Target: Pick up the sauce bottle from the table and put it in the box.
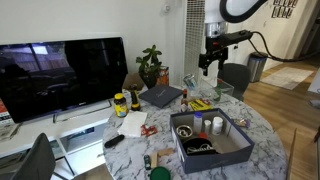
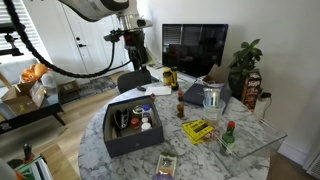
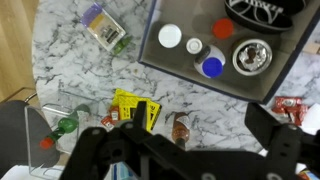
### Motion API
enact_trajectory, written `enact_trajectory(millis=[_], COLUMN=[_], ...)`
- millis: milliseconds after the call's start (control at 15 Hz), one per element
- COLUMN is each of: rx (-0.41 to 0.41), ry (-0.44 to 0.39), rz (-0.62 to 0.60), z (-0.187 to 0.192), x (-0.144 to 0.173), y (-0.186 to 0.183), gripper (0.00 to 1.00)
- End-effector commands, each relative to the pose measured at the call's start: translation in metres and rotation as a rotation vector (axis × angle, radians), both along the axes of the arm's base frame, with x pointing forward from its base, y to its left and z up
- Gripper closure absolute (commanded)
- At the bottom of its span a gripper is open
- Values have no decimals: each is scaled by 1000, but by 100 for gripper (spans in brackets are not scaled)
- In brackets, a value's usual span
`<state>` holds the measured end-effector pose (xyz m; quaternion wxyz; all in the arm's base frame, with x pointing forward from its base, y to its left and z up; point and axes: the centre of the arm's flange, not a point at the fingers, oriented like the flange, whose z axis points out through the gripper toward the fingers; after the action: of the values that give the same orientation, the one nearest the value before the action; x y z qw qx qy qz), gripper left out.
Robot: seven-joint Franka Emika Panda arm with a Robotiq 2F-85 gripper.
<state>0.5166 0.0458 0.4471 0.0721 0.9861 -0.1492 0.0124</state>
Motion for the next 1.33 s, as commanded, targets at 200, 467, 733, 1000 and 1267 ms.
enact_trajectory(millis=[200,467,733,1000,1267], rx=[-133,-126,-44,148,183], ry=[41,72,96,165,156], rz=[-262,-248,-242,-124,-69], z=[-77,-101,-126,-143,-147], x=[137,114,146,173,165], y=[16,5,-7,-51,-76], gripper=[0,0,0,0,0])
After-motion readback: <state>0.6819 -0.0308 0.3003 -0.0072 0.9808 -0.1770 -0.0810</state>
